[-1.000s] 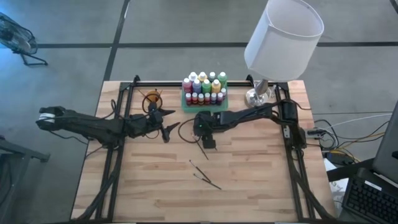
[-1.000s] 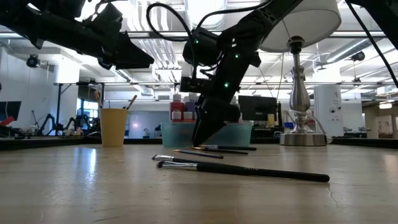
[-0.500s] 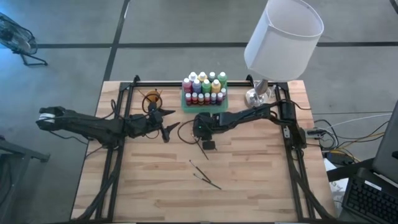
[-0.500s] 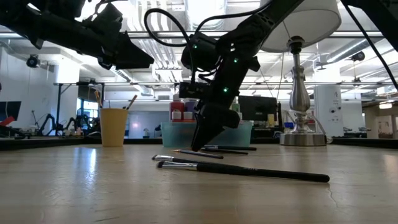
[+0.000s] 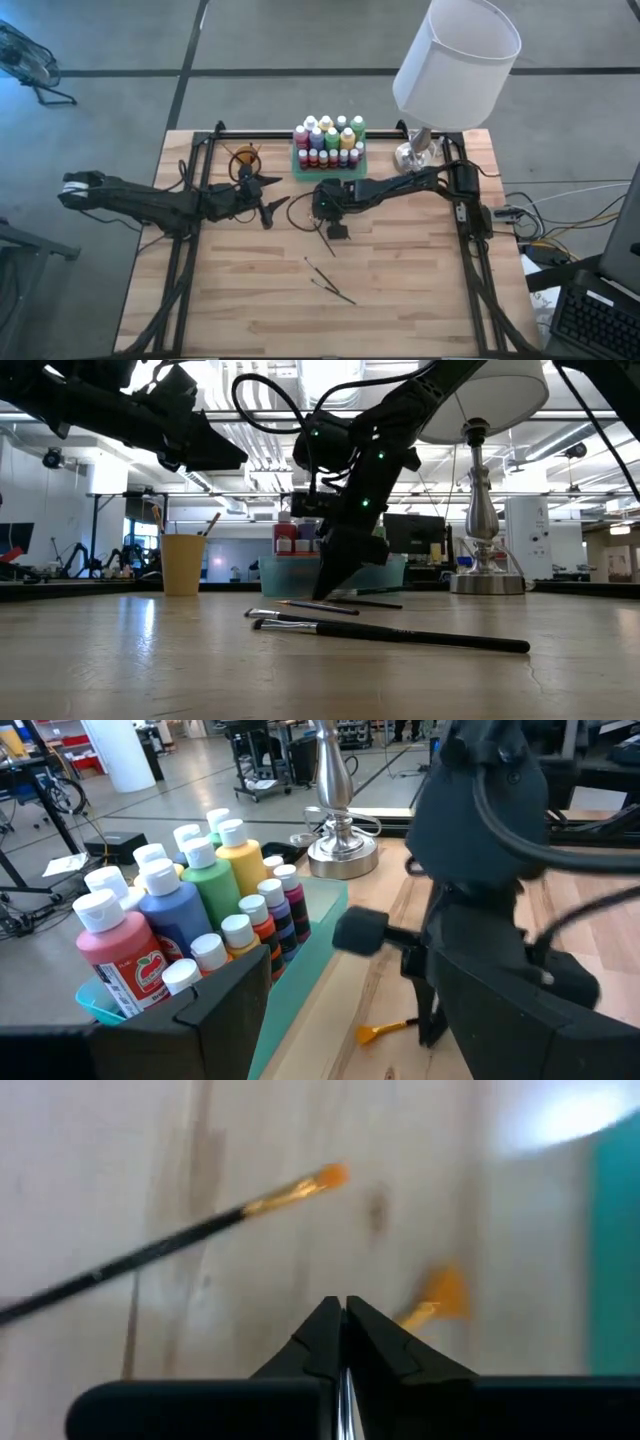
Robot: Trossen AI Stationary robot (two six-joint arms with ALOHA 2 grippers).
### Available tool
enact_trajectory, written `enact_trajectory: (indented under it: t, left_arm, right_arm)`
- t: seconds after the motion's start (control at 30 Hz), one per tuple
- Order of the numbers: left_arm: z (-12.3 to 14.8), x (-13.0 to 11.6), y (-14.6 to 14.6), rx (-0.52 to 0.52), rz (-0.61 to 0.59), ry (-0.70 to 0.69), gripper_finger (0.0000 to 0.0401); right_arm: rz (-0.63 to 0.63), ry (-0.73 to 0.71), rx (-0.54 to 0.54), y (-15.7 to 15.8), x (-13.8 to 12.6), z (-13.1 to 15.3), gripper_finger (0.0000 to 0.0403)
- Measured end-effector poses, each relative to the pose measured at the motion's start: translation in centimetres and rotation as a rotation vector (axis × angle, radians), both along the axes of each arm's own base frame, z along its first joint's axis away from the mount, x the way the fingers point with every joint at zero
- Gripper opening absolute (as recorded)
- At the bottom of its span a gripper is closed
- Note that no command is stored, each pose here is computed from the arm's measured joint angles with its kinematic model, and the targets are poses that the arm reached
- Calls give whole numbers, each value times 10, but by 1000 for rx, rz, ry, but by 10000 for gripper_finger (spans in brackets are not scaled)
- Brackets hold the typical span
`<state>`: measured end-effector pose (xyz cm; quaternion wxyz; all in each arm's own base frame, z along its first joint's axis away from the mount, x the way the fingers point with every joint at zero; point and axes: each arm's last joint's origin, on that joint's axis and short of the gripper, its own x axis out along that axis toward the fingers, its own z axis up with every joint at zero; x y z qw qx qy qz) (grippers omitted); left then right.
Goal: Pick & Place Paint Supplies
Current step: Put the silver paintbrush into the orange cup
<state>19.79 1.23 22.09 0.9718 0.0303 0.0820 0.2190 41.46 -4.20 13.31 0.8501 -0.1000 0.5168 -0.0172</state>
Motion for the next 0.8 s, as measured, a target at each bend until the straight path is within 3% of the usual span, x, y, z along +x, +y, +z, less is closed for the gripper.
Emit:
enact_trajectory:
  t: [0.3,0.53,0.8]
  left_arm:
    - [0,0,0,-2,0,-1,282]
    - [-4,1,0,-81,-3,-24,282]
    - [-7,9,-1,-90,-37,-48,282]
  right_arm:
    - [-56,-83,12,4,-20,65,9]
    - [-83,-282,109,9,-36,116,8]
    - [50,-763,246,25,-55,157,8]
